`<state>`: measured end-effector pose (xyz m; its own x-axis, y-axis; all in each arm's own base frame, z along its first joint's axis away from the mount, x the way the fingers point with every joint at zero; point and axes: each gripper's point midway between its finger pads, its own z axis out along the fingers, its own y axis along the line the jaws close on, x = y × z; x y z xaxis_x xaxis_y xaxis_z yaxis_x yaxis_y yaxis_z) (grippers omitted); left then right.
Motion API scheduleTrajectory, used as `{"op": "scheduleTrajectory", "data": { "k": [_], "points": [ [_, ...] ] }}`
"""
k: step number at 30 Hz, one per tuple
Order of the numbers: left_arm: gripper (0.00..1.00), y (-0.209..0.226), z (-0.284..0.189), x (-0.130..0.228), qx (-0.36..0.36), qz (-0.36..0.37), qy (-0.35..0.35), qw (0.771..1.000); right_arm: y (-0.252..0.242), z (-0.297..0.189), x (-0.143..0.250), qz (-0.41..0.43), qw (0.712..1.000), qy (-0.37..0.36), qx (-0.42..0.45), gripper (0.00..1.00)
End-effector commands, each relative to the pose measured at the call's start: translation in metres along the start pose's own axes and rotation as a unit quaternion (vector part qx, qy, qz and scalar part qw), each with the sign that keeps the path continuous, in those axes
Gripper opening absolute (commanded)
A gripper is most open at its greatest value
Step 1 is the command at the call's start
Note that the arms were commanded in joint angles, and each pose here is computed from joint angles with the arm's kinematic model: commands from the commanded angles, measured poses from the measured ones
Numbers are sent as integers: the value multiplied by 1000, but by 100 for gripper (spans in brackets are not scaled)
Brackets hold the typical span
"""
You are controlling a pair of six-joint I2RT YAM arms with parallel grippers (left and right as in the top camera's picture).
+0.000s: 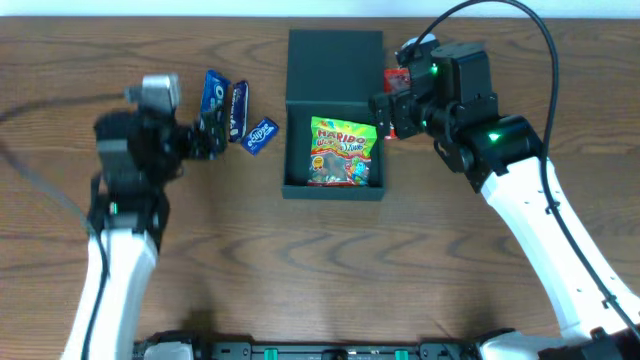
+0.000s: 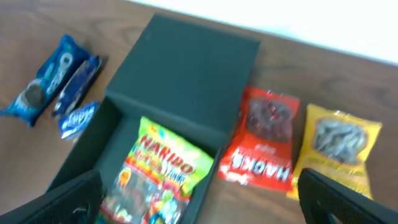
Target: Pack container
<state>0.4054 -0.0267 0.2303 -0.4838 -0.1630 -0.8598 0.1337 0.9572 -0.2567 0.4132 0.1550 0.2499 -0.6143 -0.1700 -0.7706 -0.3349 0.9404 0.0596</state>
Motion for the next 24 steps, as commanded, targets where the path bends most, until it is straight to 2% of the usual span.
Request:
{"op": "scheduleTrajectory", "data": {
  "k": [1,6,12,15,24],
  "points": [
    [95,19,30,-17,-37,17,25,999,-12,-6,-16,-1,999,-28,30,99],
    [95,32,75,-18,-41,9,63,997,-12,-7,-25,-25,998,-46,32,99],
    [95,51,109,1,-57,27,100,993,-12,-7,-24,-25,998,-44,32,99],
    [95,56,120,18,-56,43,123,990,-12,-6,-21,-25,998,-38,32,99],
    [95,65,134,51,-58,31,164,984,-12,-6,-18,-25,999,-31,32,99]
  ]
}}
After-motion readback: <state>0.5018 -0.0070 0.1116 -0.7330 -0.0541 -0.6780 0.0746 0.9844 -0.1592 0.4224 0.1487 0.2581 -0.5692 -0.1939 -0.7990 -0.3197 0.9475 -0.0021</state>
